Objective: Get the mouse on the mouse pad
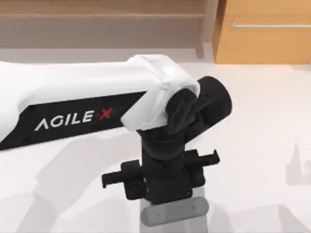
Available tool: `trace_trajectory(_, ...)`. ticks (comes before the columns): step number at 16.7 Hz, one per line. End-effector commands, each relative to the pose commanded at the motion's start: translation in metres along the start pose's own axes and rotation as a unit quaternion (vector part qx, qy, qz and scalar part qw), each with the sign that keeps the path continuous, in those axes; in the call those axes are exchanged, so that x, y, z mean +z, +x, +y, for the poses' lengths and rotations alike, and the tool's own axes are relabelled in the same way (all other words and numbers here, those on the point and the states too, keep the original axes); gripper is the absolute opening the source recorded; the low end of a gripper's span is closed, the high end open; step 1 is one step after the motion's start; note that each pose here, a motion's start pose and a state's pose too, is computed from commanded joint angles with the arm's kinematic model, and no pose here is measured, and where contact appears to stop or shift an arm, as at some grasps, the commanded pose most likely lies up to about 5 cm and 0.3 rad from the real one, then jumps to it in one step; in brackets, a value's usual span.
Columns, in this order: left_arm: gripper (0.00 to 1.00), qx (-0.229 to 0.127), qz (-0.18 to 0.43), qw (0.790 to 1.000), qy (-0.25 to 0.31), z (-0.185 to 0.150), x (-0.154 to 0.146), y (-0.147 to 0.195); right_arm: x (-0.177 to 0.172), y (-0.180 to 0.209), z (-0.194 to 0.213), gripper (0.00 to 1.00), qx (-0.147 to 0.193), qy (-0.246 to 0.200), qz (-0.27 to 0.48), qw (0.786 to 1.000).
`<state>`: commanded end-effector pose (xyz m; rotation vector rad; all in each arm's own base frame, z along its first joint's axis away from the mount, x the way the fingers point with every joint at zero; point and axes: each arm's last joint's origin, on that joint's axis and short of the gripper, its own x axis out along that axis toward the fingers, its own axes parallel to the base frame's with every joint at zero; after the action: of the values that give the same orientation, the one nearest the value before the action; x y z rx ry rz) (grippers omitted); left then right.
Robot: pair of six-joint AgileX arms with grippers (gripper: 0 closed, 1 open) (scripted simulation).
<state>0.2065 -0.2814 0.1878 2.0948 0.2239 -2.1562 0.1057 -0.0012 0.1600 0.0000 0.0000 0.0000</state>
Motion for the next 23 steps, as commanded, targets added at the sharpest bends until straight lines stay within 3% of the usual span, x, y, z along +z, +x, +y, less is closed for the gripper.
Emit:
trace_trajectory(4,0.0,0.005,0.003,0.996,0.092,0.015,0.02,0.002,0.0,0.0,0.0,1.0,0.0,0.0,0.0,1.0)
trace_trajectory(10,0.0,0.005,0.003,0.996,0.092,0.013,0.019,0.001,0.0,0.0,0.0,1.0,0.0,0.0,0.0,1.0)
trace_trajectory(18,0.0,0.015,-0.002,0.998,0.059,-0.002,-0.018,0.013,0.0,0.0,0.0,1.0,0.0,0.0,0.0,1.0)
trace_trajectory(23,0.0,0.03,0.001,0.997,0.064,0.003,-0.016,0.023,0.0,0.0,0.0,1.0,0.0,0.0,0.0,1.0)
